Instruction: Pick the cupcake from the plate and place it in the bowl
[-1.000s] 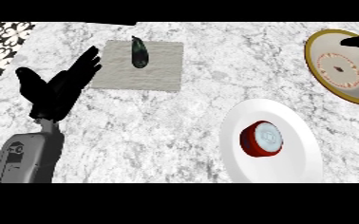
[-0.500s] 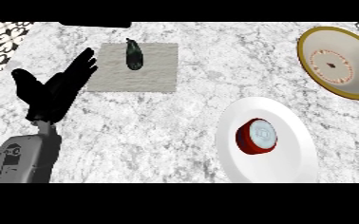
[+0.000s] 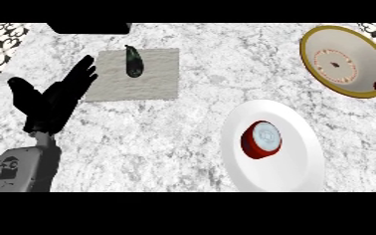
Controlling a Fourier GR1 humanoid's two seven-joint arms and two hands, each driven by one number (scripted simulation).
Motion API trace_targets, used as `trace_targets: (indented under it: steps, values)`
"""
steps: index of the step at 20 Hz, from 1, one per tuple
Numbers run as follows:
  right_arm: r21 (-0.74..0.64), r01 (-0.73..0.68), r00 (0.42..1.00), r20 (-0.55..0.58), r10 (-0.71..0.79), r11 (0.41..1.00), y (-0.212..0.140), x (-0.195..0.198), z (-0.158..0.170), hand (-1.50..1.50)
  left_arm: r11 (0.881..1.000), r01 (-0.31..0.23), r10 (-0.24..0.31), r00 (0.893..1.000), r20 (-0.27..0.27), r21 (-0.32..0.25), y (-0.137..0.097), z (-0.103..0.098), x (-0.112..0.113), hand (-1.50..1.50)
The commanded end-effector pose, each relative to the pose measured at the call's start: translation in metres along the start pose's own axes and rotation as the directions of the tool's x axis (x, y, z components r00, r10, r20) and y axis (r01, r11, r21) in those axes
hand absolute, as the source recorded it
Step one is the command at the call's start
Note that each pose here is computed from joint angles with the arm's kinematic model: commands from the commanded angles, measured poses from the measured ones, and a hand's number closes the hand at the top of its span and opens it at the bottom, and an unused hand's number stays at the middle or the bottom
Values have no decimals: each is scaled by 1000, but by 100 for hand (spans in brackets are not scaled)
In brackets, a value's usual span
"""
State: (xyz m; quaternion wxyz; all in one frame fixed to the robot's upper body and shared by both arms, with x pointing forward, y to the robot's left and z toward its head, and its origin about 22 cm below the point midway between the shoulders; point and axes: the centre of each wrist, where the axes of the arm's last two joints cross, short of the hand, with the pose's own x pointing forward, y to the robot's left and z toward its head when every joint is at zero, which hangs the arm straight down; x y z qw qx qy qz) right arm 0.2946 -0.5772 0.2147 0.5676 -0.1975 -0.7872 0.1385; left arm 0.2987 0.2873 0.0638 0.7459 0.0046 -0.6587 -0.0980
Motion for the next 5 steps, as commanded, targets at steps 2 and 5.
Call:
trace_targets:
  steps: [2, 5]
  values:
    - [168, 275, 949, 111, -295, 947, -8, -16, 26, -150, 1000, 1, -1, 1000, -20, 20, 4, 9, -9, 0]
    - [193, 236, 958, 120, -261, 952, -20, -12, 38, 150, 999, -13, 14, 1000, -27, 49, 13, 11, -12, 0]
